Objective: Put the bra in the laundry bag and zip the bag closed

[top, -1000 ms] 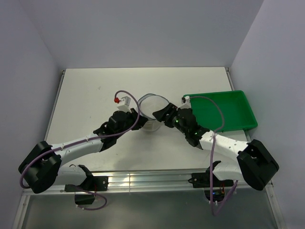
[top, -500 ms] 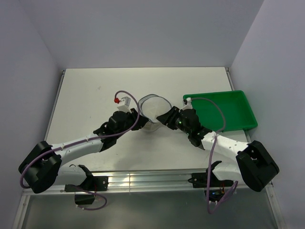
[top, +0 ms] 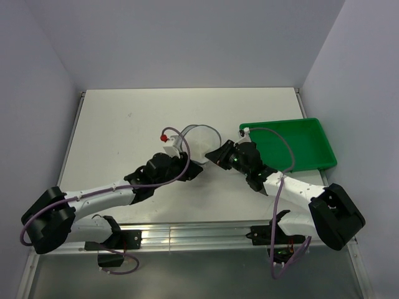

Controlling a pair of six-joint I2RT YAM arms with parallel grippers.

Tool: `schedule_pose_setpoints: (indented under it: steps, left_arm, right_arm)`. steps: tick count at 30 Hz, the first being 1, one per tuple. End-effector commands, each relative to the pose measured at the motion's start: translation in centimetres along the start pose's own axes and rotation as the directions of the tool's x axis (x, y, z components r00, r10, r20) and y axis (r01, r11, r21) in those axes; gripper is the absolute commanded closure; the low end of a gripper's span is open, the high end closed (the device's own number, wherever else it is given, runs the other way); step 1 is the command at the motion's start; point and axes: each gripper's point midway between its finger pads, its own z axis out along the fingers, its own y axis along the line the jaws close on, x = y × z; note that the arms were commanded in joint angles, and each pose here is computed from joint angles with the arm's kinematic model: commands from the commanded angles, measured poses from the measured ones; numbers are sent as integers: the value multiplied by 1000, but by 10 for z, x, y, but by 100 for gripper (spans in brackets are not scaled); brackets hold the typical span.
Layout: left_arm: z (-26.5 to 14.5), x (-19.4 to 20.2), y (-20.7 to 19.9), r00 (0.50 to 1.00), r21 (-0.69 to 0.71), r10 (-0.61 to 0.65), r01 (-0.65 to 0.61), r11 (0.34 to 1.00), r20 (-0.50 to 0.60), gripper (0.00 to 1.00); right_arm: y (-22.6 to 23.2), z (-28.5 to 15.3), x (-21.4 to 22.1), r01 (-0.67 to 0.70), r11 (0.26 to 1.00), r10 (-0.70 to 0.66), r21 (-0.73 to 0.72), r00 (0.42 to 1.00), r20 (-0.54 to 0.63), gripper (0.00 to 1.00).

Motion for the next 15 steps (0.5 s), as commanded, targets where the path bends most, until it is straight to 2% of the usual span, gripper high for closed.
schedule_pose_setpoints:
  steps: [1, 6, 7, 10, 15]
  left_arm:
    - [10, 2, -23, 999, 63, 33, -31, 997, -20, 61]
    - [10, 10, -24, 999, 52, 39, -37, 998, -31, 58]
    - [9, 8, -25, 999, 49, 34, -33, 998, -21, 52]
    - [14, 8, -19, 1000, 18, 21, -21, 1000, -17, 46]
    - [29, 2, -11, 999, -26, 20, -19, 999, 34, 48]
  right_arm:
    - [29, 3, -20, -16, 997, 21, -78, 998, 56, 77]
    - [34, 6, -22, -22, 996, 26, -87, 998, 52, 81]
    - [34, 6, -23, -24, 996, 28, -84, 998, 55, 82]
    - [36, 7, -24, -31, 996, 36, -84, 998, 54, 84]
    - [37, 8, -22, -46, 995, 50, -92, 998, 43, 88]
